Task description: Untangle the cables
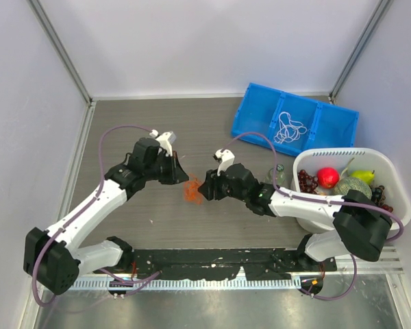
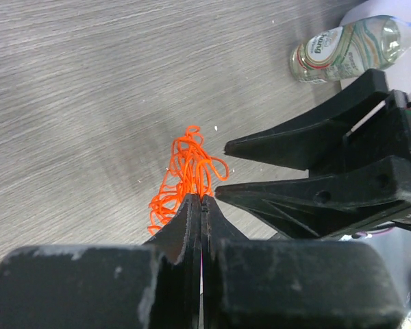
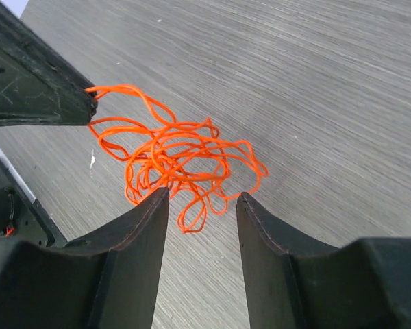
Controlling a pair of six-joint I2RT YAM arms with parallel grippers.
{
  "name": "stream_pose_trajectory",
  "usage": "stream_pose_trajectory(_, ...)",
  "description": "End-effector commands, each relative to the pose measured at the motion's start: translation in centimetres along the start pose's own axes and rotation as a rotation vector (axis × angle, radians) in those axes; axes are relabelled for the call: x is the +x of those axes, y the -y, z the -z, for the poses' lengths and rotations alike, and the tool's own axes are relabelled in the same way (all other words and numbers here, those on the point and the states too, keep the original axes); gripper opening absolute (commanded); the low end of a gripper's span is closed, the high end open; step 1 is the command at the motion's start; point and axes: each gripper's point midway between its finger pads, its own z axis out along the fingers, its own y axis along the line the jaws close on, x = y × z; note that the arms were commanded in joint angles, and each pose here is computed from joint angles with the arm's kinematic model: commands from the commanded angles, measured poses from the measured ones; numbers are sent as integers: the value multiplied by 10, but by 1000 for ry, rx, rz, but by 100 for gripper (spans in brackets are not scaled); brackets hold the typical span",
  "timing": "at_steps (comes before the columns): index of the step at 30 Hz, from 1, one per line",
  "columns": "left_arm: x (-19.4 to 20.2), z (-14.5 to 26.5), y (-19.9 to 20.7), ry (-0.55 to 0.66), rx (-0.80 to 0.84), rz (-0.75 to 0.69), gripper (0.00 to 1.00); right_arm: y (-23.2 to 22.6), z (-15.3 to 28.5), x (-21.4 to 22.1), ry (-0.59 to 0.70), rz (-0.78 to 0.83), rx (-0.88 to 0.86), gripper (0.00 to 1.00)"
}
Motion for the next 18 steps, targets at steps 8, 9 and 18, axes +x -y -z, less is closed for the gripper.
stream_pose_trajectory(8,-9,27,26,21,79,-11,0,-33,-6,-45,112,220,-136,48)
stream_pose_trajectory(9,-8,27,27,20,83,-14,0,-33,-8,-42,101,227,-138,48)
stream_pose_trajectory(18,-6,31,27,22,84,-18,0,-54,-14,-45,104,232,-243,31)
